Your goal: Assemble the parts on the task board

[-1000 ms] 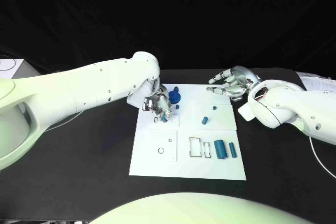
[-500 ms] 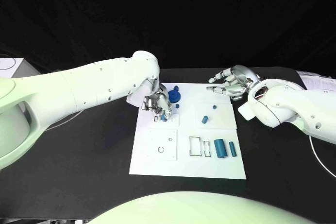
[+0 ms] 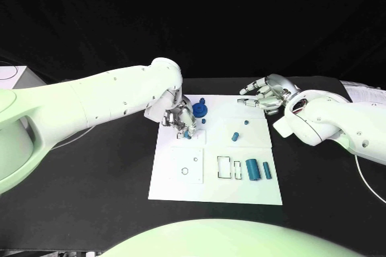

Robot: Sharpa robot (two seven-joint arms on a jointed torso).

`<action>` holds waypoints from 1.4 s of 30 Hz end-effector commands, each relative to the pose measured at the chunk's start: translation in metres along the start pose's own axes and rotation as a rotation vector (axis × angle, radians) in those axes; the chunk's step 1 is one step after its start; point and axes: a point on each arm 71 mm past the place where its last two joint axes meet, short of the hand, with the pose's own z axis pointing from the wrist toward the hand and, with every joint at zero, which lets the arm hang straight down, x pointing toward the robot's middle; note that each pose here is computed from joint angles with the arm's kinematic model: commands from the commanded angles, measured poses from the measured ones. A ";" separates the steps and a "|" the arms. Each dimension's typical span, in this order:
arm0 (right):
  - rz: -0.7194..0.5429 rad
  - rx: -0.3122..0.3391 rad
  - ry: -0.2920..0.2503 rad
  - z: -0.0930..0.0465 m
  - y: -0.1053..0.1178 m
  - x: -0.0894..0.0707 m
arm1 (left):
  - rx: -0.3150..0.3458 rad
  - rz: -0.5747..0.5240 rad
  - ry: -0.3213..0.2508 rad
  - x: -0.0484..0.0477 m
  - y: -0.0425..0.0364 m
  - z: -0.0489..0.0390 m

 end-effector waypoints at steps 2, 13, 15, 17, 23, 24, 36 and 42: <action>-0.002 -0.004 0.009 0.000 0.000 0.001 | -0.012 0.017 0.022 0.0027 0.0026 0.0017; -0.001 -0.004 0.009 0.000 0.000 0.001 | -0.018 0.022 0.027 0.0048 0.0025 0.0048; -0.001 -0.005 0.009 0.000 0.000 0.001 | -0.018 0.022 0.029 0.0059 0.0021 0.0062; -0.001 -0.004 0.009 0.000 0.000 0.001 | -0.018 0.023 0.030 0.0066 0.0017 0.0070; -0.001 -0.004 0.009 -0.001 0.000 0.001 | -0.017 0.022 0.029 0.0077 0.0005 0.0088; -0.001 -0.004 0.009 -0.001 0.000 0.001 | -0.017 0.021 0.028 0.0078 0.0003 0.0091; -0.001 -0.005 0.009 -0.001 0.000 0.001 | -0.021 0.005 -0.003 0.0073 0.0004 0.0120; -0.001 -0.006 0.010 -0.002 0.001 0.001 | -0.022 0.007 0.001 0.0077 0.0001 0.0128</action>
